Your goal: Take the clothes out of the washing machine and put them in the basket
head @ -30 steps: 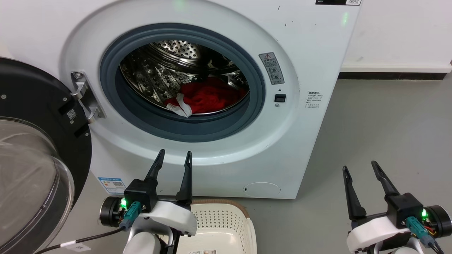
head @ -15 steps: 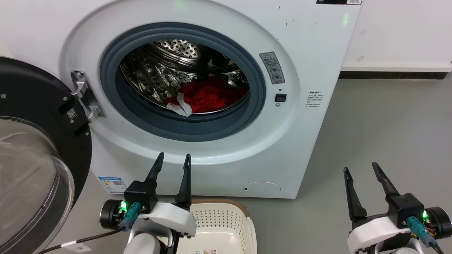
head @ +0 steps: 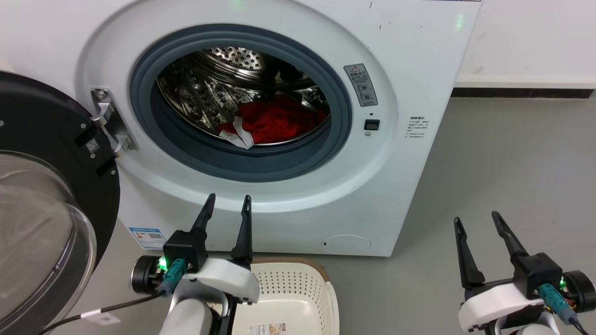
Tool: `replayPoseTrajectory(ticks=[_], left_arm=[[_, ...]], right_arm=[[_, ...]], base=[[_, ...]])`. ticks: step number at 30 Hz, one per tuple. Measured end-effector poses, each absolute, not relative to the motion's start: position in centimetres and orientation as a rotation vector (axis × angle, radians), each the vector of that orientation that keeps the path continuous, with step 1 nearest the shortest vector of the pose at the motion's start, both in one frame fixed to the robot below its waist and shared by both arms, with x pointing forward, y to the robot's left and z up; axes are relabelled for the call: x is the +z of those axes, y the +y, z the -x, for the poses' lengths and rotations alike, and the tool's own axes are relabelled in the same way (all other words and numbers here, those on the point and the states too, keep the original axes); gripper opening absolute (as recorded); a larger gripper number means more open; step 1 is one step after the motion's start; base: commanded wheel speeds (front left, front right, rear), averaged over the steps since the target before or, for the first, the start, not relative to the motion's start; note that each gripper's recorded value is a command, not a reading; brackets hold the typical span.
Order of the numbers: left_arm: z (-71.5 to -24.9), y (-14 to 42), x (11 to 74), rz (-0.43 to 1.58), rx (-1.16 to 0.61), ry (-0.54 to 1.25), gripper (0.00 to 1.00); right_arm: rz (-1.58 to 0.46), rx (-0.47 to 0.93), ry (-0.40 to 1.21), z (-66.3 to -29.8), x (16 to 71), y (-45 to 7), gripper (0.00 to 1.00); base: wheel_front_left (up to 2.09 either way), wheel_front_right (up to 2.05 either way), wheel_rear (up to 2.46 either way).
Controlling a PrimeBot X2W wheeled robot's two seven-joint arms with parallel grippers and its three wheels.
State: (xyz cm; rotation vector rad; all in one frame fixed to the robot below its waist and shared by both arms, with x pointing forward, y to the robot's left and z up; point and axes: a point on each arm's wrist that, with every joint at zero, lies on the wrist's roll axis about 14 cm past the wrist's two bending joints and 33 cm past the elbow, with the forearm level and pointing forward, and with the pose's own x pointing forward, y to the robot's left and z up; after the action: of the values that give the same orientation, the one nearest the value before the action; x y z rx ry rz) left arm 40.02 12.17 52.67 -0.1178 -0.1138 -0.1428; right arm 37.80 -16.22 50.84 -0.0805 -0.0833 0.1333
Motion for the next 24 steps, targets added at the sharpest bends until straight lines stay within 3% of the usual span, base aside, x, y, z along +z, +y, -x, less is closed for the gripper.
replayPoseTrajectory(ticks=[11,24], left_arm=[[-44.8,12.3,52.7,0.100,-0.126,-0.117,1.00],[-53.6,12.0,49.6,0.036,-0.139,-0.050,1.00]], right_arm=[[0.077,0.144,-0.085,-40.4,50.6,-15.9,1.00],[0.063,0.136,-0.024,-43.4,47.7,-16.3,1.00]], base=[[0.00,0.00,0.00],[0.00,0.00,0.00]])
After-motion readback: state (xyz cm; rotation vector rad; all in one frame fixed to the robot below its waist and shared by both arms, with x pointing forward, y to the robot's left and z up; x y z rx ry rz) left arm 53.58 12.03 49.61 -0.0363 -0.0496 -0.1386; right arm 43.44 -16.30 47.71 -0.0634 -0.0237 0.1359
